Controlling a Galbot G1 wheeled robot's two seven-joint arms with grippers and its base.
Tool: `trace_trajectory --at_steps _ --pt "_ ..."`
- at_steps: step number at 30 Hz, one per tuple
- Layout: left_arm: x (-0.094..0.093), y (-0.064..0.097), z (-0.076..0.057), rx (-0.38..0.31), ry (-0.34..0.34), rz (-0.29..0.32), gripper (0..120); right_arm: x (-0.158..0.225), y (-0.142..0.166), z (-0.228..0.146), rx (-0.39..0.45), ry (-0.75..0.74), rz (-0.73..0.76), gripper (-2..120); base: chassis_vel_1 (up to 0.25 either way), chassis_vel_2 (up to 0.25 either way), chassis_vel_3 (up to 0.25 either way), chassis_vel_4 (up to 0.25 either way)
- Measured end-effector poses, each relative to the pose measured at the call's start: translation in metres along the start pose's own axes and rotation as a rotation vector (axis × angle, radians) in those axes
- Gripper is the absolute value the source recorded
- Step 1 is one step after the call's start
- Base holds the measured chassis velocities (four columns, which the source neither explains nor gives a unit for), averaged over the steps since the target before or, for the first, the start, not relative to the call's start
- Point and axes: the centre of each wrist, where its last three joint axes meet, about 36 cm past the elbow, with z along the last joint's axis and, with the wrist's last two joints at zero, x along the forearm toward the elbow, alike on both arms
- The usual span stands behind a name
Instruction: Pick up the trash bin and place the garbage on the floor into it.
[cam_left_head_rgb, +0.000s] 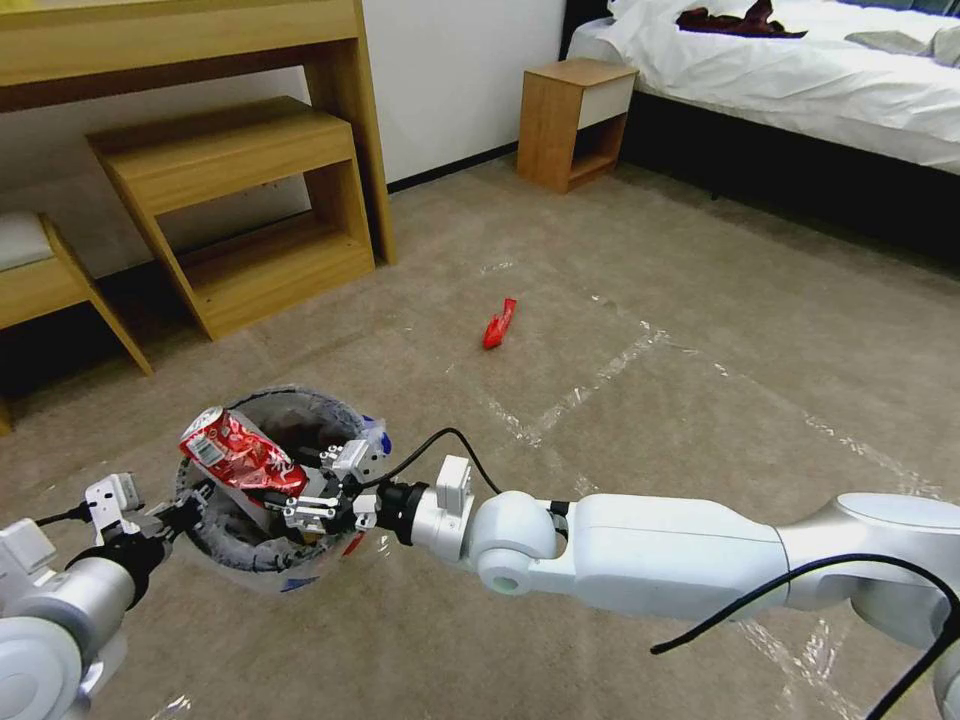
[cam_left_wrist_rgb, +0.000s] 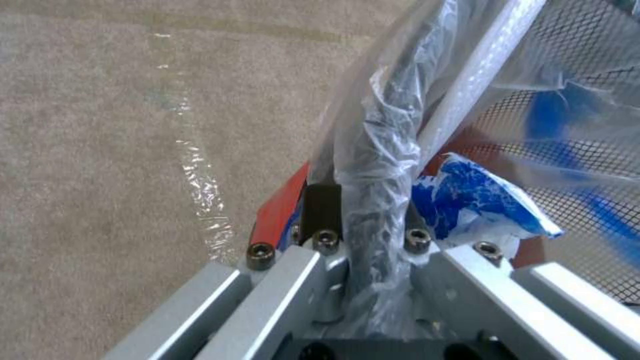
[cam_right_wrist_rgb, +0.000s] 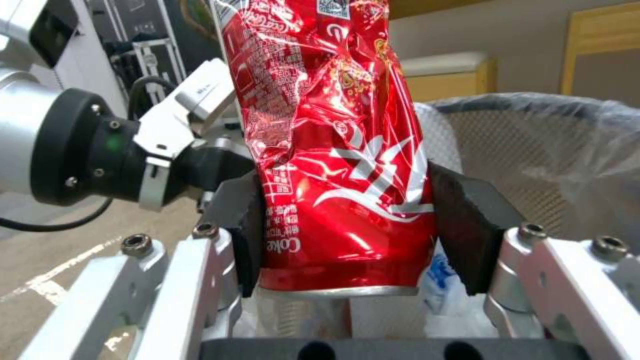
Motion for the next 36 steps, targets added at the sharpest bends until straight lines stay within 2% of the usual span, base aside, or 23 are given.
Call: trace_trajectory --at_steps 2,4,5,10,12,13,16,30,33,36 --pt "0.000 0.000 0.000 0.000 0.000 0.000 1 0.001 -0.001 -0.001 0.002 -0.001 0.003 51 0.000 0.000 0.000 0.000" --pt "0.000 0.000 0.000 0.000 0.000 0.000 1 0.002 -0.003 -0.001 0.005 -0.003 0.006 57 0.000 0.000 0.000 0.000" --pt "0.000 0.000 0.001 0.000 0.000 0.000 1 0.002 -0.004 -0.002 0.008 -0.004 0.010 65 0.000 0.000 0.000 0.000" --pt "0.000 0.000 0.001 0.000 0.000 -0.001 1 0.003 -0.005 -0.003 0.012 -0.006 0.012 77 0.000 0.000 0.000 0.000" --pt "0.000 0.000 0.001 0.001 0.000 0.000 1 0.003 -0.005 -0.003 0.013 -0.008 0.013 89 0.000 0.000 0.000 0.000" --pt "0.000 0.000 0.001 0.001 0.000 0.000 1 0.003 -0.005 -0.003 0.013 -0.008 0.013 89 0.000 0.000 0.000 0.000" --pt "-0.001 0.000 0.002 0.002 0.000 -0.002 1 0.003 -0.005 -0.004 0.014 -0.010 0.013 99 0.000 0.000 0.000 0.000" --pt "-0.002 0.003 0.004 0.011 0.001 -0.010 1 0.001 -0.004 -0.007 0.012 -0.022 0.009 100 0.000 0.000 0.000 0.000" --pt "-0.003 0.003 0.004 0.013 0.002 -0.013 1 -0.001 -0.003 -0.014 0.007 -0.049 0.011 100 0.000 0.000 0.000 0.000" --pt "-0.004 0.005 0.005 0.015 0.002 -0.018 1 -0.009 -0.007 -0.040 -0.007 -0.149 0.028 100 0.000 0.000 0.000 0.000"
